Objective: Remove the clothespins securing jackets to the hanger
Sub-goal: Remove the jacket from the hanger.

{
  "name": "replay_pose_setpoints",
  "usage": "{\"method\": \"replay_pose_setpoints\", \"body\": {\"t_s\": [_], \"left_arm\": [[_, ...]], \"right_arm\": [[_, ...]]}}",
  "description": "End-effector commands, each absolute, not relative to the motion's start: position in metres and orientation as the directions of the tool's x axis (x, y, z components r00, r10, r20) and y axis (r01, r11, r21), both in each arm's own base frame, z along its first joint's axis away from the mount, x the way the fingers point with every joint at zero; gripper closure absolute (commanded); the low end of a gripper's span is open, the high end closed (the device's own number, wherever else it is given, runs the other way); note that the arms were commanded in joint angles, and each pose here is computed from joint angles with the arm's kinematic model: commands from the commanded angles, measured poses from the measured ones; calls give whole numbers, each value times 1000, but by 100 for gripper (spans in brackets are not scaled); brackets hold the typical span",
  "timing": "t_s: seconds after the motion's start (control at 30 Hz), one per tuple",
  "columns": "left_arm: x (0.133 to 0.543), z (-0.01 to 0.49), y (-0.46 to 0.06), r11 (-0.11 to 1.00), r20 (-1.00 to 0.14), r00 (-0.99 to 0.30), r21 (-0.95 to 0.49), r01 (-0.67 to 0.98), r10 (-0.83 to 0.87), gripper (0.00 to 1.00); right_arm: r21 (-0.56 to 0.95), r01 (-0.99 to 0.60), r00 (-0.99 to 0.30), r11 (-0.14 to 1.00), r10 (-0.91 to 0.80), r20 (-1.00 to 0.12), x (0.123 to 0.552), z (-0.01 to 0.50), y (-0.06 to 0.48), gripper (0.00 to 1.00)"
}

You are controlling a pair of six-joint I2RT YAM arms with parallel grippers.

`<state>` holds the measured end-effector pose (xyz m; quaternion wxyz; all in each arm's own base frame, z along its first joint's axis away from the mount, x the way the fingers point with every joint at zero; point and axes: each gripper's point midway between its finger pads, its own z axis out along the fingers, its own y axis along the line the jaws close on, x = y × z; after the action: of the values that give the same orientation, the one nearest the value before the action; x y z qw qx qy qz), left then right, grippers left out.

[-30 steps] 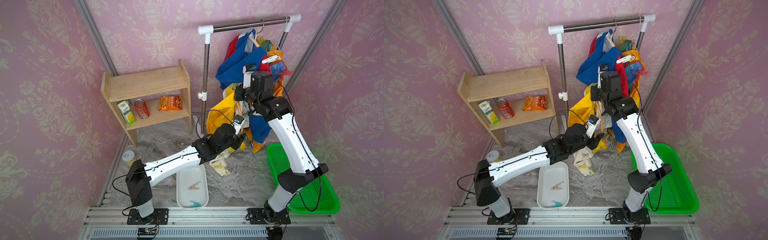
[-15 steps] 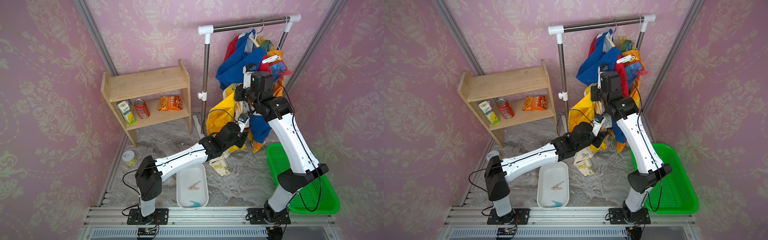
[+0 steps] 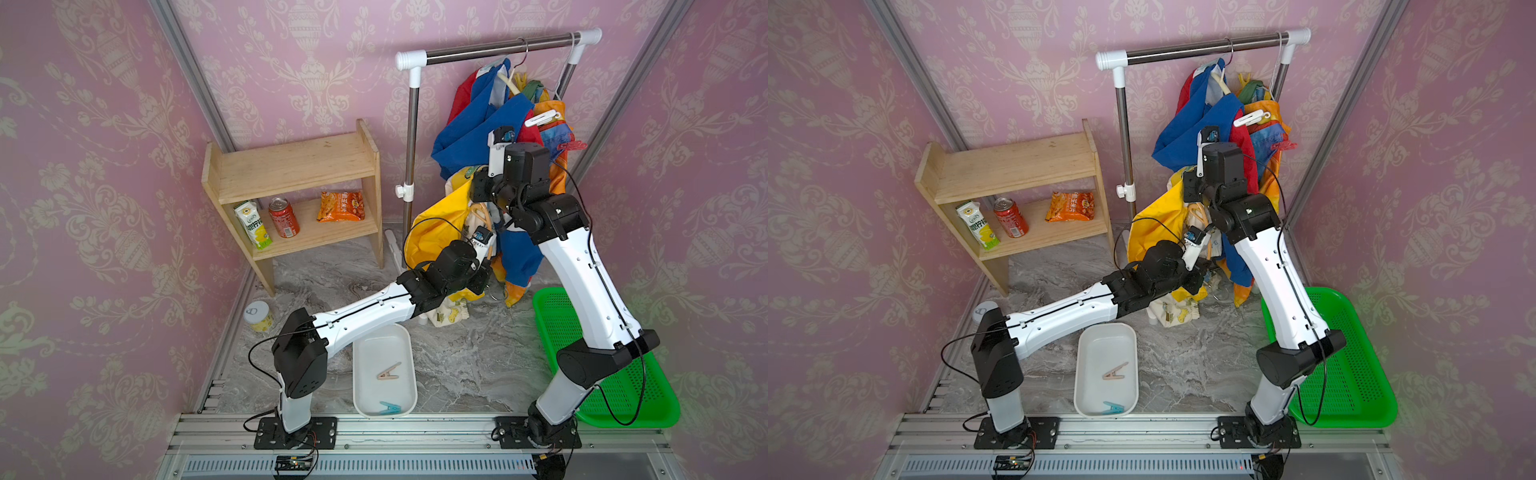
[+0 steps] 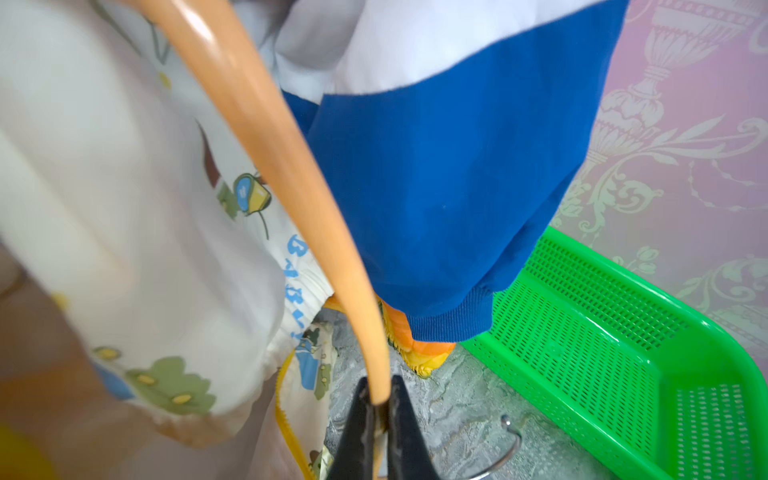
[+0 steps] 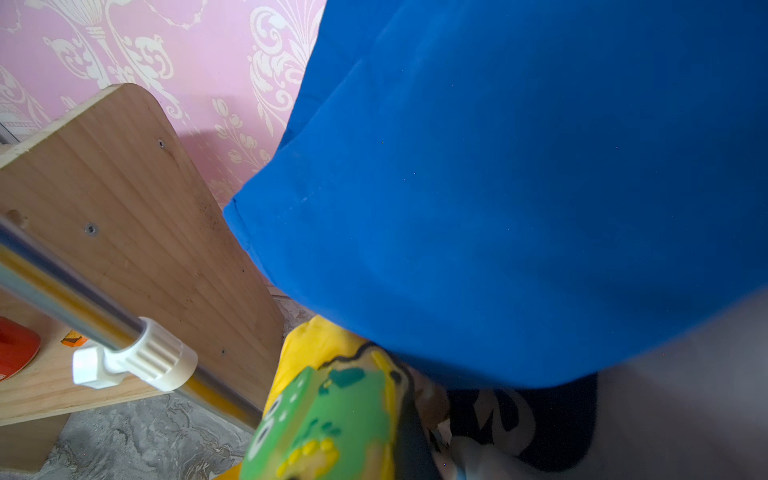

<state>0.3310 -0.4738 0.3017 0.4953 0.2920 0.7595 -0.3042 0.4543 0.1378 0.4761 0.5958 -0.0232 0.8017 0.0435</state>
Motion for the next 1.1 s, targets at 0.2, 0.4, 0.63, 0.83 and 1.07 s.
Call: {"method": "replay_pose_setpoints", "body": {"t_s": [0.2,0.4,0.63,0.83,1.07], "left_arm": [[278,369,-450,438,-926,-373,-314,842,54,100],[245,404,-434,233,-897,-441,-425,875,21,100],[205,428,-435,-25,-856,-512,-515,857,66,100],[198,432,-435,-132,-817,-572,-577,806,72,100],[193,460,-425,-217,-831,-555,-545,810,16,100]], "right_arm": [[59,-85,-121,995,48,-992,439,547,121,100],[78,-117,-58,990,72,-996,440,577,117,100],[107,-153,-65,982,98,-993,452,573,119,100],[215,-145,-76,966,206,-976,472,568,99,100],[232,-109,-144,967,216,-966,484,544,90,100]]}}
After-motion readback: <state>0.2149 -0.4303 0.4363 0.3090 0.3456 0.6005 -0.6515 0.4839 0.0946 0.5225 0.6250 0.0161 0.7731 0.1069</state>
